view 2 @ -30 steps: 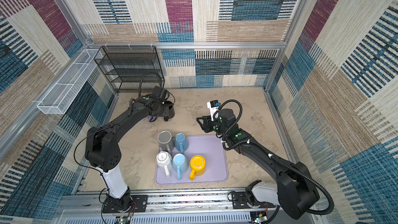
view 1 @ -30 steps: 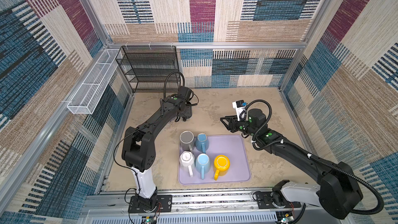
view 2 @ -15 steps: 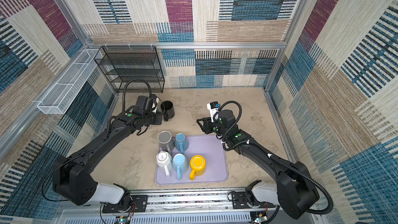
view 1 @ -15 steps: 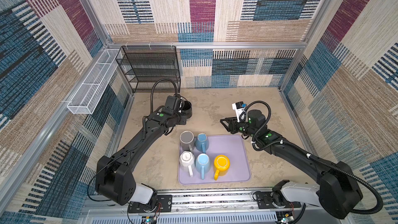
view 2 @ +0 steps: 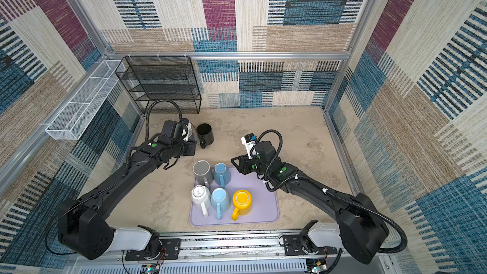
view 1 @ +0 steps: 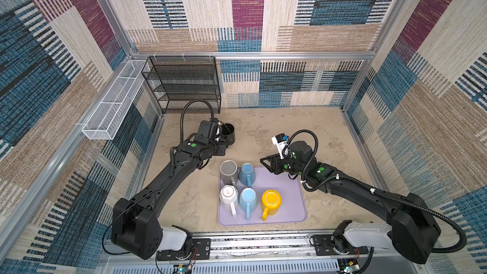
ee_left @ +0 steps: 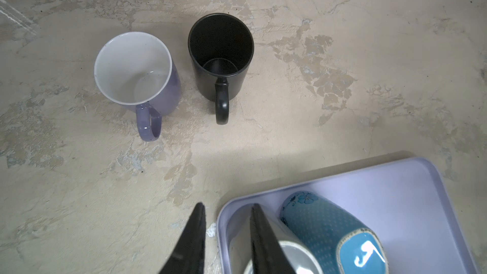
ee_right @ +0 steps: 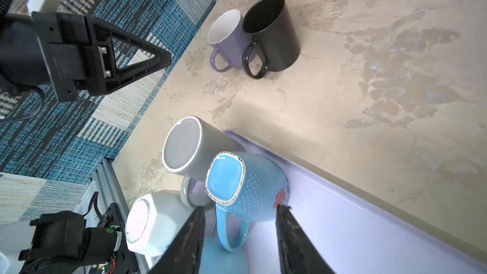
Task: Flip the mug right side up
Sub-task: 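Release the black mug, raise the left gripper while the right gripper nears the tray, then lower the right gripper onto the upside-down blue polka-dot mug and close on it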
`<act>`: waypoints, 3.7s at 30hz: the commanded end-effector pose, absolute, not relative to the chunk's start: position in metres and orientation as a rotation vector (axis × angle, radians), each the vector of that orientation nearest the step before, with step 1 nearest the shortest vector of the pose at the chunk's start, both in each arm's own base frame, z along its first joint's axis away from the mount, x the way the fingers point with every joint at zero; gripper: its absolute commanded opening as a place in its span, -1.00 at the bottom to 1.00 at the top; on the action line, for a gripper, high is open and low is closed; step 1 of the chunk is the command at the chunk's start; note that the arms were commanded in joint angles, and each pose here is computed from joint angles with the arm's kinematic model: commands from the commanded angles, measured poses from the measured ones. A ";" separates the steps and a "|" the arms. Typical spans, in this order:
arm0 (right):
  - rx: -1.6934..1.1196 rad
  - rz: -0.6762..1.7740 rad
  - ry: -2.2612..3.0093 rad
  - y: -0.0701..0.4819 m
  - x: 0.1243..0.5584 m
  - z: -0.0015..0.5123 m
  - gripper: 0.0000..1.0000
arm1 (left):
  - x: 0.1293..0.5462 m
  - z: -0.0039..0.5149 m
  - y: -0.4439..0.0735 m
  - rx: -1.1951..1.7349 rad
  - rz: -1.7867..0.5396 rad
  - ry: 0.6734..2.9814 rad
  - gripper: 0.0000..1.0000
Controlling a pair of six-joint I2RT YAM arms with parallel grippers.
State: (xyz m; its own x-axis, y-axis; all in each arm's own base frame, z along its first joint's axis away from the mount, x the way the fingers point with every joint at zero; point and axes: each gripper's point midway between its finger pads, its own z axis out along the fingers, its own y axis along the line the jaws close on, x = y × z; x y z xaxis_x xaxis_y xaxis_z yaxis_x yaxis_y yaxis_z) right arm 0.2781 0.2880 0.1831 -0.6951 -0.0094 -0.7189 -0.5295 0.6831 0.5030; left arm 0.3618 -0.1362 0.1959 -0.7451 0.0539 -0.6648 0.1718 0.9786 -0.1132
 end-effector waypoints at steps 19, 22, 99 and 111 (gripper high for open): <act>-0.404 0.753 2.416 0.330 0.252 0.132 0.29 | 0.354 0.204 -0.159 0.300 -0.388 2.345 -0.50; -0.410 0.721 2.434 0.333 0.252 0.127 0.29 | 0.353 0.205 -0.157 0.299 -0.383 2.343 -0.51; -0.962 0.410 2.484 0.326 0.276 0.093 -0.17 | 0.328 0.220 -0.178 0.426 -0.565 2.295 -0.48; -1.002 0.390 2.487 0.329 0.278 0.089 -0.24 | 0.329 0.221 -0.179 0.431 -0.565 2.291 -0.49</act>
